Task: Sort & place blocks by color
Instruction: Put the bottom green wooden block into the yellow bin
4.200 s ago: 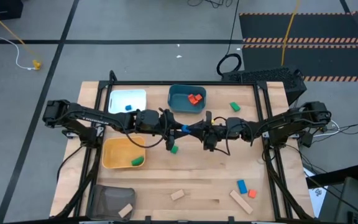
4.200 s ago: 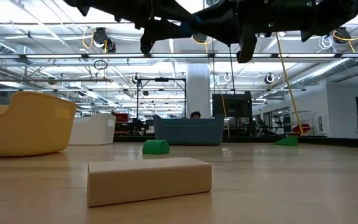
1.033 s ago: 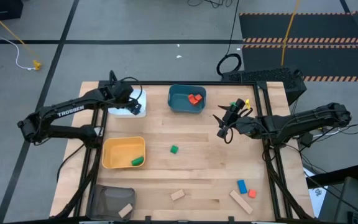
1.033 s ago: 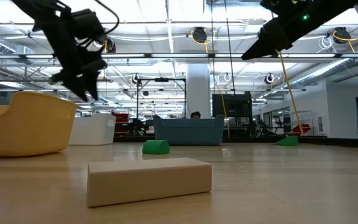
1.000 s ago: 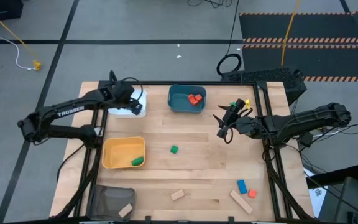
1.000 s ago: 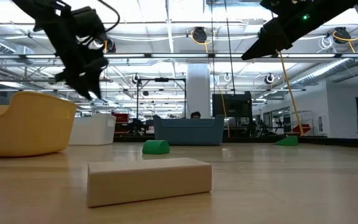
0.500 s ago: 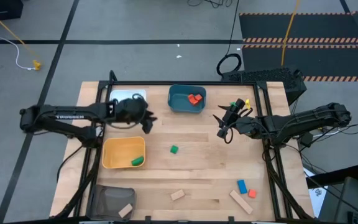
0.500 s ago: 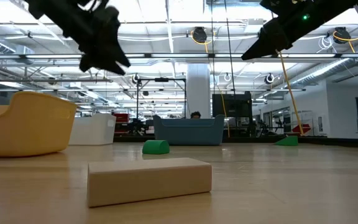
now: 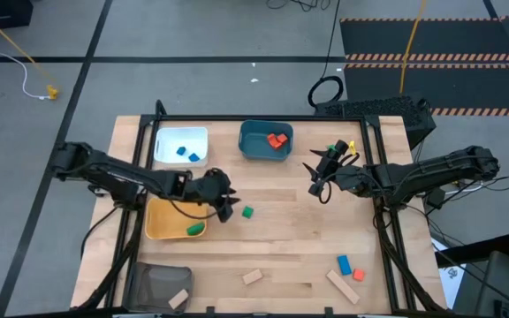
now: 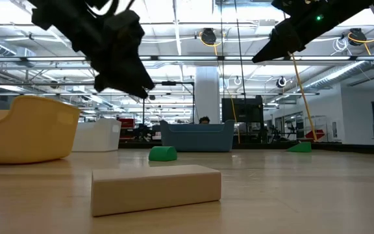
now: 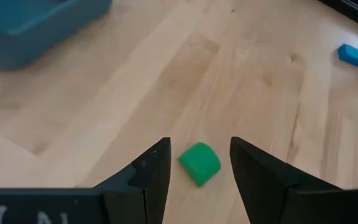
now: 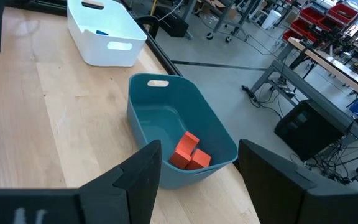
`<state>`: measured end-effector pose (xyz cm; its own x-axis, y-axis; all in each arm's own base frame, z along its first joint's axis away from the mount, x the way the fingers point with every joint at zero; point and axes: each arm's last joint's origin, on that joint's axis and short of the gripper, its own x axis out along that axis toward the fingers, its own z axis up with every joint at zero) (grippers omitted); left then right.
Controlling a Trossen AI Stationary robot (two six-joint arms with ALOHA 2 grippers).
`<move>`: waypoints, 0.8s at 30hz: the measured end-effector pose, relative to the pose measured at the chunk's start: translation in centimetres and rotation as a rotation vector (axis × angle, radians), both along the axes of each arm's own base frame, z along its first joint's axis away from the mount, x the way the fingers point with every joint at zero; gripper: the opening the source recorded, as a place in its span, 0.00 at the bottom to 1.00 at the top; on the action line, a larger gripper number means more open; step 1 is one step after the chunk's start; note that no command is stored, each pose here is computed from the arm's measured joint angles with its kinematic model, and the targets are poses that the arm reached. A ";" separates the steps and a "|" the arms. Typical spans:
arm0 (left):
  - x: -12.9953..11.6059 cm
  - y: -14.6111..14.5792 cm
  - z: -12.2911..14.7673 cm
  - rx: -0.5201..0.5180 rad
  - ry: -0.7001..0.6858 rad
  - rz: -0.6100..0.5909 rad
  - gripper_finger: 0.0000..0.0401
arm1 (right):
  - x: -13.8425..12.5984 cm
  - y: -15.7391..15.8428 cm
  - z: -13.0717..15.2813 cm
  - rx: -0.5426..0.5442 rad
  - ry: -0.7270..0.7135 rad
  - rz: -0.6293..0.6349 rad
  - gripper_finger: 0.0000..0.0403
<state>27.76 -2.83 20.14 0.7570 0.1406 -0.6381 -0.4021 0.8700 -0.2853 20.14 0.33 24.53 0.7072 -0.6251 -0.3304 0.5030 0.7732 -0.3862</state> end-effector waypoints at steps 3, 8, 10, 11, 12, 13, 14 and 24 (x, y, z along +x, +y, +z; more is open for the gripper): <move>0.8 -0.6 -1.0 -0.052 -0.012 0.033 0.41 | 0.0 0.0 0.0 0.000 0.000 0.000 0.51; 1.9 -1.9 -2.4 -0.152 -0.051 0.085 0.41 | 0.0 0.0 0.0 0.000 0.000 0.000 0.51; 2.0 -2.5 -3.1 -0.165 -0.039 0.116 0.41 | 0.0 0.0 0.0 0.000 0.000 -0.001 0.51; 2.0 -2.7 -3.4 -0.174 -0.035 0.131 0.41 | 0.0 0.0 0.0 0.000 0.000 0.000 0.51; 2.1 -3.0 -3.8 -0.189 -0.028 0.139 0.41 | 0.0 0.0 0.0 0.000 0.000 0.000 0.51; 2.1 -3.2 -4.1 -0.201 -0.017 0.145 0.41 | 0.0 0.0 0.0 0.000 0.000 0.000 0.51; 2.1 -3.4 -4.5 -0.211 -0.010 0.149 0.41 | 0.0 0.0 0.0 0.000 0.000 0.000 0.51; 3.0 -4.1 -5.3 -0.251 -0.010 0.174 0.44 | 0.0 0.0 0.0 0.000 0.000 0.000 0.51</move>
